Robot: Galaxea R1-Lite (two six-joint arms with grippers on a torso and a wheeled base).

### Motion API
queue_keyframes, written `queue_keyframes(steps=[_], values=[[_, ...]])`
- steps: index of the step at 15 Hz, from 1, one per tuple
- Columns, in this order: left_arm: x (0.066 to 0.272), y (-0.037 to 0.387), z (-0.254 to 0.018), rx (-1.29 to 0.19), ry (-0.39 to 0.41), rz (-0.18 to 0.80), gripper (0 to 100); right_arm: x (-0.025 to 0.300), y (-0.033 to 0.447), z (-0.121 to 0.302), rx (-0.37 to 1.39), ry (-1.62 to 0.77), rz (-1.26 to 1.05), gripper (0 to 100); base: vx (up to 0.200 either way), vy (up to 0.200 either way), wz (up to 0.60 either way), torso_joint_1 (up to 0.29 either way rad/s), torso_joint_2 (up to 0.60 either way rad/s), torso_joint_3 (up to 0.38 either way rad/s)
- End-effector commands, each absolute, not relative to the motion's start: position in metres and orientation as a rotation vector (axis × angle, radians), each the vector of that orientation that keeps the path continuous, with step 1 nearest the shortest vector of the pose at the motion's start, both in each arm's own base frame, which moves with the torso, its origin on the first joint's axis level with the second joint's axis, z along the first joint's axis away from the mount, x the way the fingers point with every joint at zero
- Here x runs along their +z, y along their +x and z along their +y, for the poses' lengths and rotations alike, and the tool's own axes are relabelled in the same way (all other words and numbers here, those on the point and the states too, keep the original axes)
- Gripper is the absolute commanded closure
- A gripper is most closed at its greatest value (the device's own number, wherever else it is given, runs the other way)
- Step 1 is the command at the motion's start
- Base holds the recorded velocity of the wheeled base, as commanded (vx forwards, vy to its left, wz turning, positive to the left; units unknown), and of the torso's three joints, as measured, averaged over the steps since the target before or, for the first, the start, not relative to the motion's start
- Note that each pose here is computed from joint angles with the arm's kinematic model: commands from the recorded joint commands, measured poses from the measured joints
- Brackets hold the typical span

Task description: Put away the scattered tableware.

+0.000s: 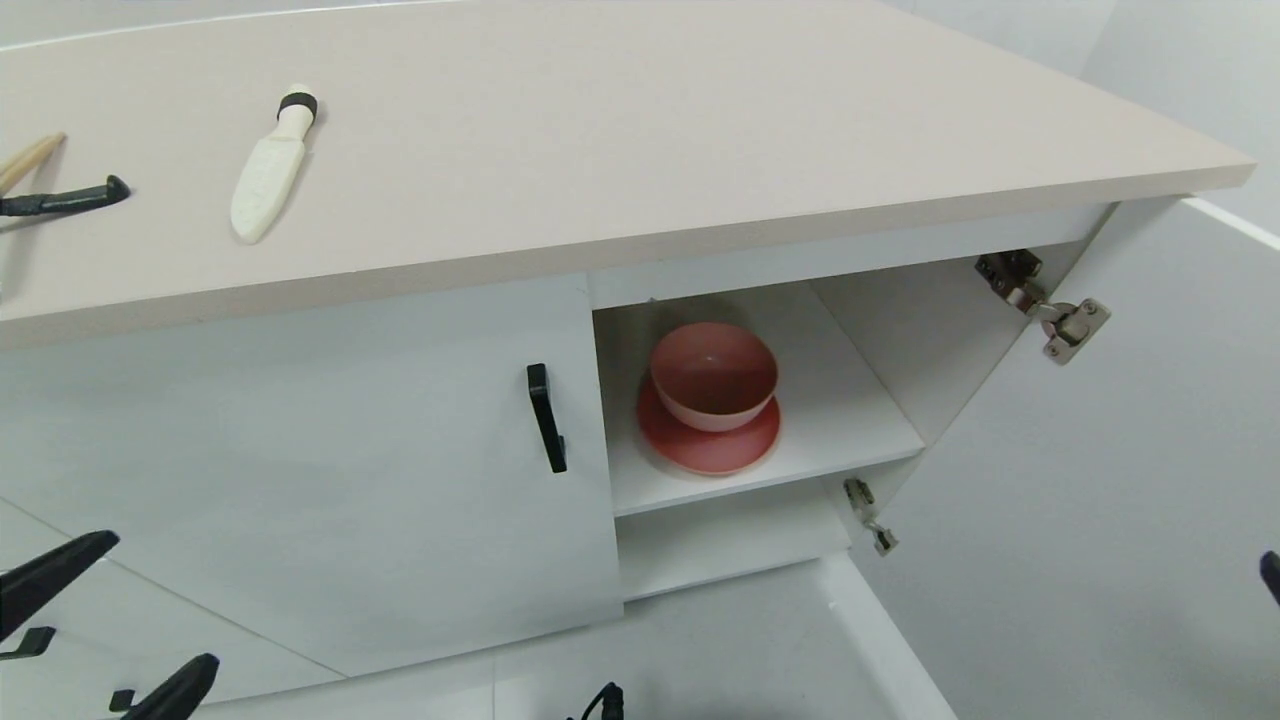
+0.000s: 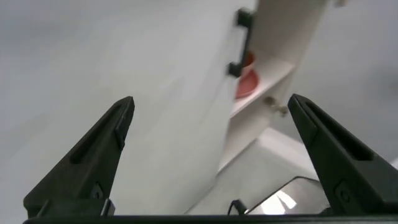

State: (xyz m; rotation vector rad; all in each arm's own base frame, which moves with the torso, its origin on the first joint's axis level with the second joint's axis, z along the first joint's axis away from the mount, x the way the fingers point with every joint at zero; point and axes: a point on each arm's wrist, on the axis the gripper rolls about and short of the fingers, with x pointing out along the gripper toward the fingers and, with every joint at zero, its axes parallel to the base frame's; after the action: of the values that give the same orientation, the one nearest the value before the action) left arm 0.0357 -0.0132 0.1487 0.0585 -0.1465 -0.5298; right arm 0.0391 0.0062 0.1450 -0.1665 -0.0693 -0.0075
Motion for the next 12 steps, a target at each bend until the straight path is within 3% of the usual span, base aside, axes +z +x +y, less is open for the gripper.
queue_keyframes(steps=[1, 4, 9, 12], values=[[0.141, 0.011, -0.009, -0.435, 0.079, -0.208, 0, 0.147, 0.023, -0.001, -0.063, -0.154, -0.16, 0, 0.0, 0.0, 0.0, 0.0, 0.0, 0.0], [0.129, -0.006, -0.01, -0.464, 0.079, -0.216, 0, 0.145, 0.018, -0.003, -0.076, -0.154, -0.167, 0, 0.0, 0.0, 0.0, 0.0, 0.0, 0.0], [0.119, -0.017, -0.01, -0.584, -0.037, -0.23, 0, 0.134, 0.006, -0.006, -0.105, -0.162, -0.149, 0, 0.0, 0.0, 0.0, 0.0, 0.0, 0.0], [0.103, -0.023, -0.011, -0.554, -0.018, -0.178, 0, 0.133, 0.004, -0.006, -0.073, -0.162, -0.161, 0, 0.0, 0.0, 0.0, 0.0, 0.0, 0.0]])
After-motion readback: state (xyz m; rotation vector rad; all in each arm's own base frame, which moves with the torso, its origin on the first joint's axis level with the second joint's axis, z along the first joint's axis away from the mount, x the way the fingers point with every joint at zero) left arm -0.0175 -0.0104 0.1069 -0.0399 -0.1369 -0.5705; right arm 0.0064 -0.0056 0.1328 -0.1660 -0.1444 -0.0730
